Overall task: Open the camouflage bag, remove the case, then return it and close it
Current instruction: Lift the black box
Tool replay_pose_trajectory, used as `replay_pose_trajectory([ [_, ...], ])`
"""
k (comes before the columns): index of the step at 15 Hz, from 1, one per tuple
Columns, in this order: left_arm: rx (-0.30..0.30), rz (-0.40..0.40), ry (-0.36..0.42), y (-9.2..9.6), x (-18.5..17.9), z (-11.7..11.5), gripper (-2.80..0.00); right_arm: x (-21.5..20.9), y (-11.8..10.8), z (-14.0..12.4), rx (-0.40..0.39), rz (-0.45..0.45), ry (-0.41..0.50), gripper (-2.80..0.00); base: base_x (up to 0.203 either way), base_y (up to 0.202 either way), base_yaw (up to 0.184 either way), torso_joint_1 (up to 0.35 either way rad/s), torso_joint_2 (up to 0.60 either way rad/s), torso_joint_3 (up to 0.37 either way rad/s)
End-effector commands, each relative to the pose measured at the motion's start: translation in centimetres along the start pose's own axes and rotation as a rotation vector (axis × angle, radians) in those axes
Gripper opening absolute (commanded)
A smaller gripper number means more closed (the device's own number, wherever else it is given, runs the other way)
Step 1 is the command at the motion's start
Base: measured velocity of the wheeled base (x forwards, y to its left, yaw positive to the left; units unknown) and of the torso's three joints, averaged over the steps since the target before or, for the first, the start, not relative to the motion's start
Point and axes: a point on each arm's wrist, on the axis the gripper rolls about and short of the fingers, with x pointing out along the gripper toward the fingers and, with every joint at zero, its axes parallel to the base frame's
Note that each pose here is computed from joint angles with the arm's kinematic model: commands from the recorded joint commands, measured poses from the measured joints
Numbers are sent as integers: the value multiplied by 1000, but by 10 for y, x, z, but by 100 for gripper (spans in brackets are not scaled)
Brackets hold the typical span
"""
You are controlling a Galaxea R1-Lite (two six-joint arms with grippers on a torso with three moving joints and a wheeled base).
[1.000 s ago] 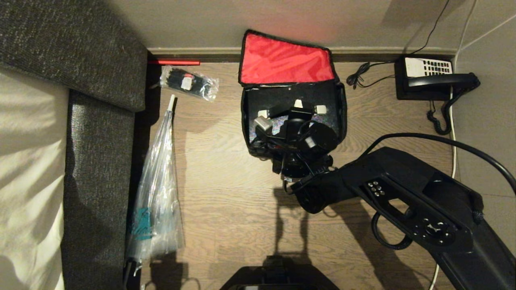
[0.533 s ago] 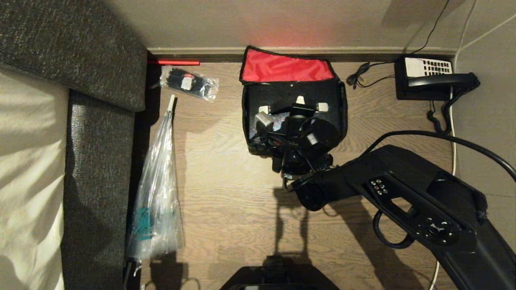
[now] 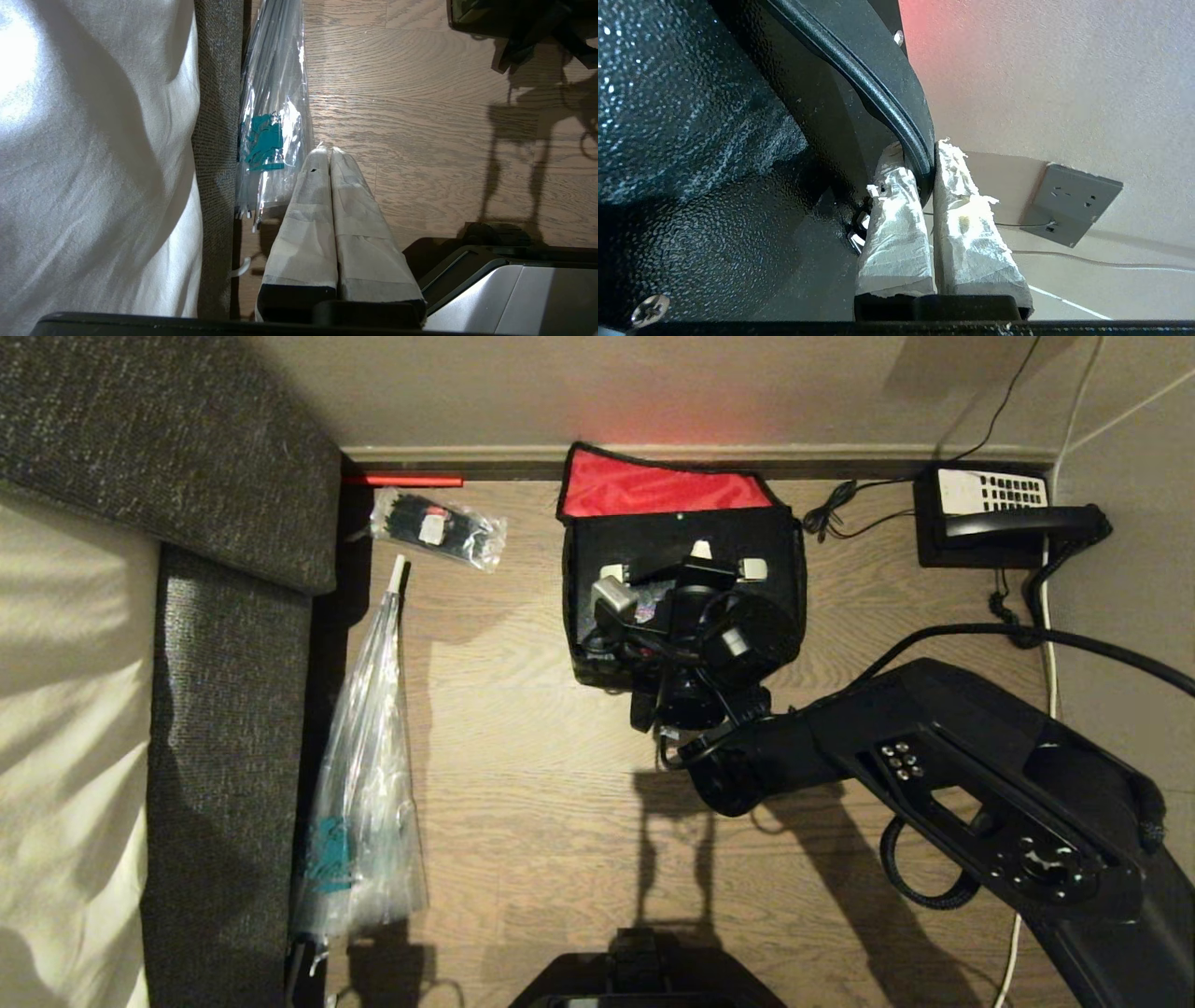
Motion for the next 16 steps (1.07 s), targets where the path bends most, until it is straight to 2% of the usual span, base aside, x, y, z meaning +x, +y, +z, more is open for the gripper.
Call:
replay_pose_trajectory([
  [1, 0, 0, 1, 0, 0, 0, -280, 3, -12, -3, 8, -20, 12, -280, 0, 0, 0, 0, 0, 0],
  [16, 0, 0, 1, 0, 0, 0, -280, 1, -45, -11, 21, -27, 8, -280, 0, 0, 0, 0, 0, 0],
])
